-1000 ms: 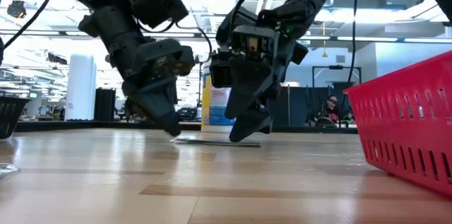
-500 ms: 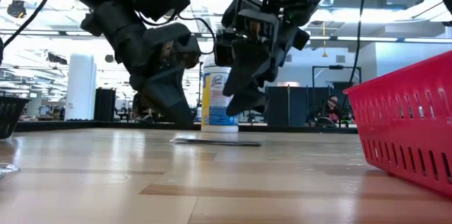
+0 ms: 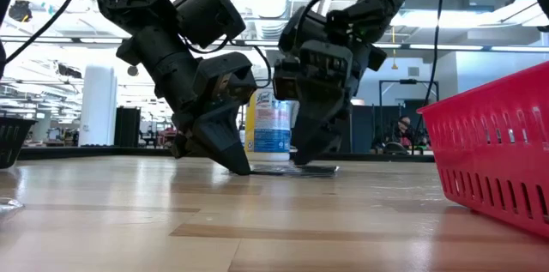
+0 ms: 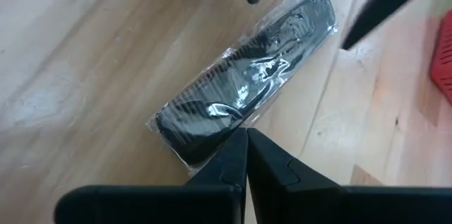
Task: Pick & Place Travel size toiletries
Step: Put the black comb into the red bin
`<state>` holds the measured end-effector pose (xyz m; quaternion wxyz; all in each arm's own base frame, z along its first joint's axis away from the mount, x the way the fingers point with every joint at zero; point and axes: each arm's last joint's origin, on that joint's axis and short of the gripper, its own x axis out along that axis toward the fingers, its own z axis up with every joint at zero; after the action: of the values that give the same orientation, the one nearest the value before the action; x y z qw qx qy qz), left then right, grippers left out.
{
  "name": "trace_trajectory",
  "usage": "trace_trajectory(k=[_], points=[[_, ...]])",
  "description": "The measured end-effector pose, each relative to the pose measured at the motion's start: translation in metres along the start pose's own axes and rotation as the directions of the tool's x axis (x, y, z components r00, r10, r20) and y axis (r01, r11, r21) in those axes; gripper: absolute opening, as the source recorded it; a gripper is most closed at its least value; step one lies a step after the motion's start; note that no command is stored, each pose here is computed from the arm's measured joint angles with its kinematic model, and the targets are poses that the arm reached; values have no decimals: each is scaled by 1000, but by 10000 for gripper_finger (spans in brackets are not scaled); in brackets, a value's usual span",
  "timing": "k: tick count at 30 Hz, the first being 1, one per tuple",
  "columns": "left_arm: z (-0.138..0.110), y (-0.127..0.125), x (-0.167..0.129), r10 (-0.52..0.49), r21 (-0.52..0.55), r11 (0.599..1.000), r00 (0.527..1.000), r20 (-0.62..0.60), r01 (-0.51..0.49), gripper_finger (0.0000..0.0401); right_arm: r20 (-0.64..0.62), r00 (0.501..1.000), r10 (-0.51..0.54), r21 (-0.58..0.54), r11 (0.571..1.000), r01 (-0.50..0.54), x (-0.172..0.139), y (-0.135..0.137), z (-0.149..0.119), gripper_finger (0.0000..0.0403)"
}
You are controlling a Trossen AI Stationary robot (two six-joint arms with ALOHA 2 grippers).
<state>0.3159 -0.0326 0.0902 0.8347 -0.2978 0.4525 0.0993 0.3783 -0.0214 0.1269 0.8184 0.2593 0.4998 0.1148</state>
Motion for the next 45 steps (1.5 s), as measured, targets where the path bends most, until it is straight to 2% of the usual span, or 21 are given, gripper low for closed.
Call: trace_trajectory(k=[8, 18, 22, 28, 35, 45], points=[[2, 2, 0, -10, -7, 1000, 1000, 10, 10, 1, 22, 994, -102, 31, 994, 102, 0, -7, -4, 226], [2, 2, 0, -7, -2, 1000, 1000, 16, 7, 1, 8, 999, -52, -14, 999, 52, 11, 0, -6, 240], [2, 2, 0, -1, -2, 1000, 1000, 24, 1, 1, -34, 999, 20, 23, 1000, -19, 25, 2, -11, 240], [2, 2, 0, -1, -6, 1000, 1000, 29, 1, 0, -52, 998, 33, 39, 999, -31, 32, 5, -14, 238], [3, 4, 0, 1, -10, 1000, 999, 32, -1, 0, -59, 994, 96, 46, 995, -94, 32, 6, -14, 211], [4, 4, 0, -2, -11, 1000, 999, 38, 2, 0, -45, 997, 66, 75, 995, -62, 32, 5, -13, 148]])
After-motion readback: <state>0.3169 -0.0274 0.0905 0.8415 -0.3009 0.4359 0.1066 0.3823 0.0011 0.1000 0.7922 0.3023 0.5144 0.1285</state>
